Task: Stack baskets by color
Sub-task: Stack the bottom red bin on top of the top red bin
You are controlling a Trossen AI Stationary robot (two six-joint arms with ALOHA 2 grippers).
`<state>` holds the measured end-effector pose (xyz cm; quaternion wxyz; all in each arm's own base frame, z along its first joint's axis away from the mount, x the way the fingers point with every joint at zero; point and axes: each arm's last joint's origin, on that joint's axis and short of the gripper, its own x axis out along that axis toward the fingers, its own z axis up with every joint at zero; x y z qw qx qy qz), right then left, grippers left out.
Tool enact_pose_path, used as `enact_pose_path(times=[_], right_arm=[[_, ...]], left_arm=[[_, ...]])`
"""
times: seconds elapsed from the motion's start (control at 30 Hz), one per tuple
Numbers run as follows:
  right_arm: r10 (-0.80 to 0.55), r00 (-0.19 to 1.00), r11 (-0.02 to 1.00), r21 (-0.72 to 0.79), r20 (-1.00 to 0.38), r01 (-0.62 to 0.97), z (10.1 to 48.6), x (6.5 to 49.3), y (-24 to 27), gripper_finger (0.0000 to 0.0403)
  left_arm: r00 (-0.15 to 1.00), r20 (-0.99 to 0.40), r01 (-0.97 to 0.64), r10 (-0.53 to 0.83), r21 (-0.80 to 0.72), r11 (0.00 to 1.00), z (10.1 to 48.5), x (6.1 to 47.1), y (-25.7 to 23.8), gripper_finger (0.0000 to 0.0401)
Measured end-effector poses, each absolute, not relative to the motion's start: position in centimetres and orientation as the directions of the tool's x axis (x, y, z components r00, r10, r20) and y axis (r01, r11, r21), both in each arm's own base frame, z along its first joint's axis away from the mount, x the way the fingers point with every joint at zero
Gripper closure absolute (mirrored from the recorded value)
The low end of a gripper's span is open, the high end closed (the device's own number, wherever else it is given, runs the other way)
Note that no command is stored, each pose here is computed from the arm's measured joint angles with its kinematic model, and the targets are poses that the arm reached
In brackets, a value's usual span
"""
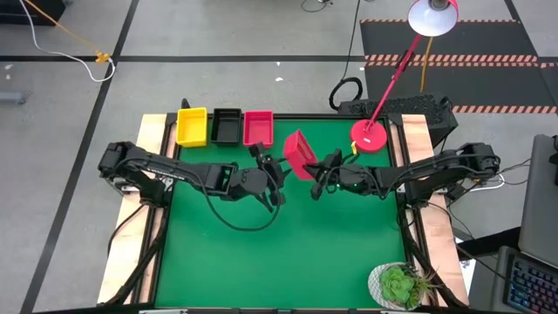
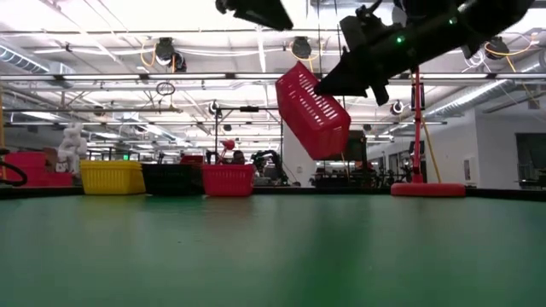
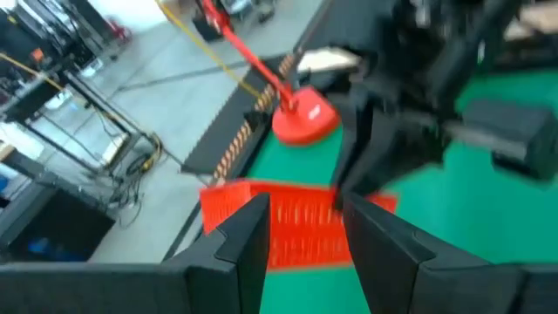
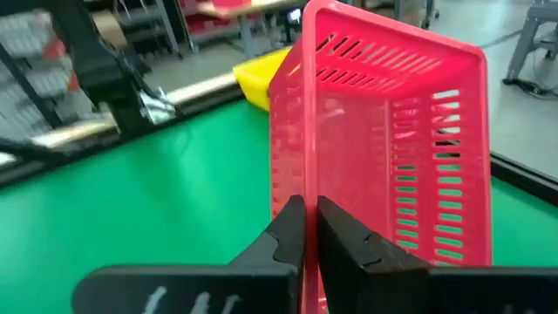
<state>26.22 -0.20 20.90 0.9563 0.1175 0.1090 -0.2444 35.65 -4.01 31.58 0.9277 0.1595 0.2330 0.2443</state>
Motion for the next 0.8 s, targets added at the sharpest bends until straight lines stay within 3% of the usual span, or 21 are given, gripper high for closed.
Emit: enact_pose_path(times=[0.17,0.37,0.47,0.6,0.8], right_arm=[[-0.52,0.836,0.816,0.185,-0.175,0.547,20.1,25.3,-0.3,0.039],[-0.597,0.788,0.799,-0.025,-0.154,0.601,20.0,25.0,0.5,0.0397],[-0.639,0.756,0.769,-0.134,-0.14,0.625,20.1,24.8,0.8,0.0397],[-0.703,0.7,0.71,-0.195,-0.125,0.677,20.1,24.7,0.9,0.0397],[-0.751,0.65,0.656,-0.252,-0.119,0.711,20.1,24.5,0.7,0.0397]], left_arm=[[0.8,-0.273,-0.427,0.535,0.367,0.826,31.8,36.8,-3.6,0.0221],[0.798,-0.234,-0.49,0.555,0.283,0.824,31.9,37.6,-2.1,0.0143],[0.815,-0.234,-0.502,0.53,0.17,0.848,33.4,37.9,-0.8,0.0118],[0.828,-0.247,-0.495,0.502,0.095,0.863,35.6,38.2,1.4,0.0114],[0.829,-0.303,-0.475,0.47,0.062,0.878,37.1,40.2,3.9,0.0144]])
